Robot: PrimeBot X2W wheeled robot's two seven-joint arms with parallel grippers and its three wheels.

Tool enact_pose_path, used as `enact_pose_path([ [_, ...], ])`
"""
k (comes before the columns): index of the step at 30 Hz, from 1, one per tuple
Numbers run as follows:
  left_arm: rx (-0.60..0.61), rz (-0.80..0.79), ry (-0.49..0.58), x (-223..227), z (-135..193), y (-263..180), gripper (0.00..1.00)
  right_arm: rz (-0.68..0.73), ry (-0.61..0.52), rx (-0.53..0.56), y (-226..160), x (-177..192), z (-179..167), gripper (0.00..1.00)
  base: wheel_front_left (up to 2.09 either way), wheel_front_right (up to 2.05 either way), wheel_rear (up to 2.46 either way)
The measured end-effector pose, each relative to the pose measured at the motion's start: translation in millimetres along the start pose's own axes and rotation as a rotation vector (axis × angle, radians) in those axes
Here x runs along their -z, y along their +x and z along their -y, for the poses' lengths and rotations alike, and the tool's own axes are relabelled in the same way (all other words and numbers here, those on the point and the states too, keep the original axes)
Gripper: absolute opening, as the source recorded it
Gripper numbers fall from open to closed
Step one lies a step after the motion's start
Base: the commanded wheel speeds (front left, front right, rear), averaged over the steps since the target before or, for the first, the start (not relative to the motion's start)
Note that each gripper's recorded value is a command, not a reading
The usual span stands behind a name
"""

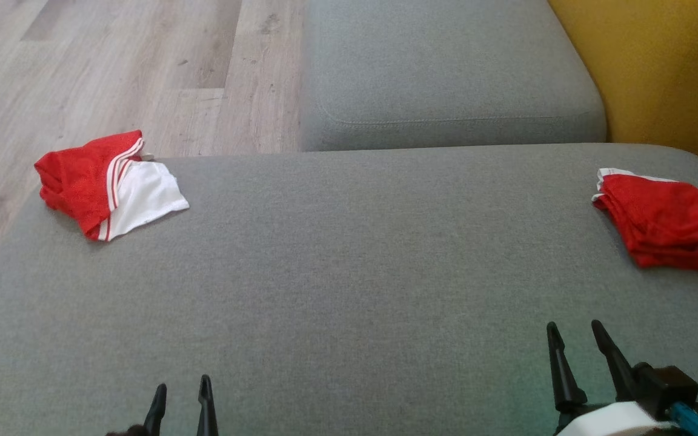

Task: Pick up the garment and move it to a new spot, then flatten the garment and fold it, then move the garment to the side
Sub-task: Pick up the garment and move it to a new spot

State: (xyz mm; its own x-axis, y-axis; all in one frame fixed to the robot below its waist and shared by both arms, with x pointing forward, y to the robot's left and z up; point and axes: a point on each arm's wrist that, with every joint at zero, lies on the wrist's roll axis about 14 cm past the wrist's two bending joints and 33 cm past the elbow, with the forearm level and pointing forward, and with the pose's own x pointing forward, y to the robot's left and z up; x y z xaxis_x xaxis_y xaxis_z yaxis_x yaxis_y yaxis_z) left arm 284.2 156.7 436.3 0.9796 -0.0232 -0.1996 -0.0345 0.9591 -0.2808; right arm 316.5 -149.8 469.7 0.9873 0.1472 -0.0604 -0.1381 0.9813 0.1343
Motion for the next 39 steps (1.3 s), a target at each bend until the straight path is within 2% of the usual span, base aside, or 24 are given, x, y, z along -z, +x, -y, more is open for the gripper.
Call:
enact_pose_path([
  [9, -0.039, 0.015, -0.009, -2.7, -10.2, -6.2, 1.00, -0.012, -0.007, -0.038, 6.7, 1.1, -10.5, 1.00, 0.00, 0.00, 0.00],
  [13, -0.093, 0.056, -0.018, -14.0, -27.8, -14.9, 1.00, -0.021, -0.013, -0.110, 18.9, 1.5, -31.6, 1.00, 0.00, 0.00, 0.00],
  [20, -0.247, 0.107, -0.030, -23.1, -72.7, -46.8, 1.00, -0.044, -0.004, -0.265, 39.0, 7.4, -80.0, 1.00, 0.00, 0.00, 0.00],
  [25, -0.384, 0.174, -0.054, -34.8, -104.8, -72.4, 1.00, -0.069, -0.011, -0.420, 51.4, 12.8, -131.0, 1.00, 0.00, 0.00, 0.00],
  [26, -0.432, 0.191, -0.055, -38.6, -115.1, -79.2, 1.00, -0.060, -0.008, -0.471, 60.6, 9.6, -149.6, 1.00, 0.00, 0.00, 0.00],
  [29, -0.489, 0.206, -0.063, -42.5, -126.9, -87.6, 1.00, -0.055, -0.001, -0.523, 72.2, 8.1, -169.0, 1.00, 0.00, 0.00, 0.00],
  [33, -0.542, 0.213, -0.063, -43.8, -136.1, -96.5, 1.00, -0.078, 0.003, -0.563, 75.4, 15.8, -182.4, 1.00, 0.00, 0.00, 0.00],
  [39, -0.554, 0.208, -0.064, -41.5, -137.1, -100.6, 1.00, -0.097, 0.002, -0.569, 75.7, 22.3, -184.0, 1.00, 0.00, 0.00, 0.00],
])
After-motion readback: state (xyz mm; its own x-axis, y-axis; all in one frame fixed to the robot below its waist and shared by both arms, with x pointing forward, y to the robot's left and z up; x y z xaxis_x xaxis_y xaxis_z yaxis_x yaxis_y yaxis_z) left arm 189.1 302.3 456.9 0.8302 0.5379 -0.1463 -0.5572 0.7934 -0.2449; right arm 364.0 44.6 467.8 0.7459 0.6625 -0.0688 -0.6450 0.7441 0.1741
